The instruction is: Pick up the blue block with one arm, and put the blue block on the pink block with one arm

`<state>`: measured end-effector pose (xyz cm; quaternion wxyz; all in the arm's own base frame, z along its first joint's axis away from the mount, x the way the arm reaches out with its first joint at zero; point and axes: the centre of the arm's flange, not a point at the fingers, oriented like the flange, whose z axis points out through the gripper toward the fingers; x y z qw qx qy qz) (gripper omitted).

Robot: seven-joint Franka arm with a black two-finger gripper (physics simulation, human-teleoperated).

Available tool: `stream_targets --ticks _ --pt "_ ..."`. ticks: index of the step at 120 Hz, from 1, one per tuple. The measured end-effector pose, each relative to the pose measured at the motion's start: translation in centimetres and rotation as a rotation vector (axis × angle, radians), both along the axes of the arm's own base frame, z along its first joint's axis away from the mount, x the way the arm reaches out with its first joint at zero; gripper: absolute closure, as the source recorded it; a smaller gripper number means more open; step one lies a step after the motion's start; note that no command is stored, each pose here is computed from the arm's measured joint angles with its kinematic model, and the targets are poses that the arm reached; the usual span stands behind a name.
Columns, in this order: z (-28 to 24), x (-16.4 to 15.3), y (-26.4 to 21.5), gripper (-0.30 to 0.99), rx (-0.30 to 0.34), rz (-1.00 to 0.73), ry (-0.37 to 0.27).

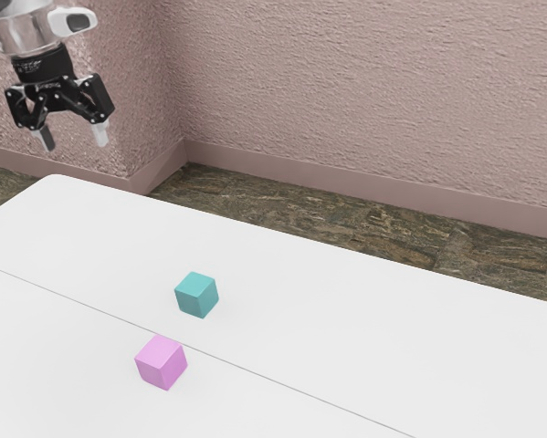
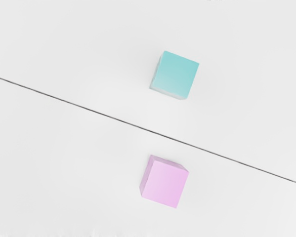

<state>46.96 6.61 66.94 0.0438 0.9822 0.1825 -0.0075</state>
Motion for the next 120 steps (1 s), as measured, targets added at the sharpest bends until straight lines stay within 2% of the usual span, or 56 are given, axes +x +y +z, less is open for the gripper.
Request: stream_targets --ticks 12,18,32,47,68,83,95,120 --pt "-0.7 0.0 0.3 0.00 -0.002 0.065 0.017" --pt "-2.3 0.2 0.3 0.00 -0.005 0.093 0.049" --pt "-3.8 1.0 -2.0 0.00 -0.005 0.100 0.073" --pt "-10.7 5.0 -3.1 0.00 0.002 0.111 0.195" --pt "-20.2 9.7 -2.7 0.00 0.037 0.039 0.215" --pt "-25.4 12.3 -2.3 0.00 0.063 -0.030 0.171" --pt "-27.6 12.1 -2.7 0.00 0.071 -0.096 0.120" --pt "-30.7 13.7 -2.7 0.00 0.079 -0.197 0.028"
